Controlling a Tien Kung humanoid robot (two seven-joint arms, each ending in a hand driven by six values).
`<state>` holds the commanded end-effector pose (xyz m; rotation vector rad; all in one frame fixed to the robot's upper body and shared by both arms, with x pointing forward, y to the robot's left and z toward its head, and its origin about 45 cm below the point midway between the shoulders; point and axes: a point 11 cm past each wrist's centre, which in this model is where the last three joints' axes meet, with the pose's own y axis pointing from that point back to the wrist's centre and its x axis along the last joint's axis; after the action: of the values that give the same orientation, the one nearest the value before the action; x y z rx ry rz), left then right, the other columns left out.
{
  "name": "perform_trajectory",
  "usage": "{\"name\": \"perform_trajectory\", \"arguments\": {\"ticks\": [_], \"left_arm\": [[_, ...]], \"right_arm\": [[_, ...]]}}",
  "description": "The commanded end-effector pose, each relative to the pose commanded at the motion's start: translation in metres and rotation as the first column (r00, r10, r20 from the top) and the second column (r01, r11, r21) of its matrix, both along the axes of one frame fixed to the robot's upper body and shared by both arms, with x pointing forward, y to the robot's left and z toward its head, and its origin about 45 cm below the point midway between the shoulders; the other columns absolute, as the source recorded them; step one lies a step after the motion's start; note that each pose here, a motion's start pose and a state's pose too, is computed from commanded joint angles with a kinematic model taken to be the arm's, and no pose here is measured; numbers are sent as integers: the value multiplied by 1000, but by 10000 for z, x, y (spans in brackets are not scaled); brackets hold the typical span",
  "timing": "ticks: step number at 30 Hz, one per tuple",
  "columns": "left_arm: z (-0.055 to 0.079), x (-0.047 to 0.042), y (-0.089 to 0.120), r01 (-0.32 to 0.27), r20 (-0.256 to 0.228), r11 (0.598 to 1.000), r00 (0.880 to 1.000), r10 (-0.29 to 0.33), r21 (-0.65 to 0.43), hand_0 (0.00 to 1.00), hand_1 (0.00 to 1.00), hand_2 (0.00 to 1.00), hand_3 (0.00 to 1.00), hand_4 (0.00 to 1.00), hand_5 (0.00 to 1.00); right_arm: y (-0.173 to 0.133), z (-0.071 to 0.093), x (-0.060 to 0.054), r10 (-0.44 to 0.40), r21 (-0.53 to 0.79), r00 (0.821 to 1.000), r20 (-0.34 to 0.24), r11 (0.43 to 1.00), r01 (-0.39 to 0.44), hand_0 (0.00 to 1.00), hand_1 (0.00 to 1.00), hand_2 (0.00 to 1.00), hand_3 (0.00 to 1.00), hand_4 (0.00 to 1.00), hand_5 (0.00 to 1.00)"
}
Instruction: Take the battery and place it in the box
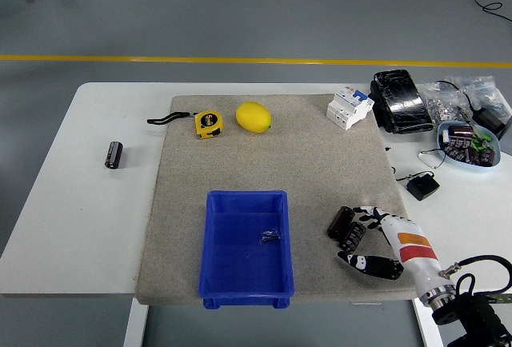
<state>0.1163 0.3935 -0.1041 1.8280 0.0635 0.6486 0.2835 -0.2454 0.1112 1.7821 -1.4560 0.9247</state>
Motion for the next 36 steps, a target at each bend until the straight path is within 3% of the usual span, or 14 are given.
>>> {"name": "perform_trajectory", "arguments": {"ticks": [1,18,19,24,25,36], "left_arm": [[-1,0,-2,1,0,1000,1000,-1,0,683,640,682,611,613,652],[-2,29,-33,3,6,1000,1000,-3,-6,684,643,684,611,613,654],[-1,31,-34,3,6,1000,1000,-3,-6,684,643,686,611,614,653],[-1,39,-41,2,9,1000,1000,-2,-7,684,643,686,611,614,653],[-1,39,-42,2,9,1000,1000,-2,-7,684,644,687,612,615,654],[-2,40,-45,5,6,1000,1000,-5,-7,684,644,688,611,616,654]], "right_arm": [[0,-2,2,-2,3,1000,2,1000,2,421,533,612,726,998,400],[15,-23,27,-25,38,1000,16,999,24,364,495,591,710,998,392],[12,-27,27,-27,41,1000,15,999,26,327,464,534,650,998,332],[20,-44,27,-38,46,999,22,998,37,327,464,534,650,998,332],[24,-47,27,-39,46,999,24,998,38,286,424,503,591,998,298],[32,-67,33,-53,52,998,28,997,51,254,392,479,567,998,279]]}}
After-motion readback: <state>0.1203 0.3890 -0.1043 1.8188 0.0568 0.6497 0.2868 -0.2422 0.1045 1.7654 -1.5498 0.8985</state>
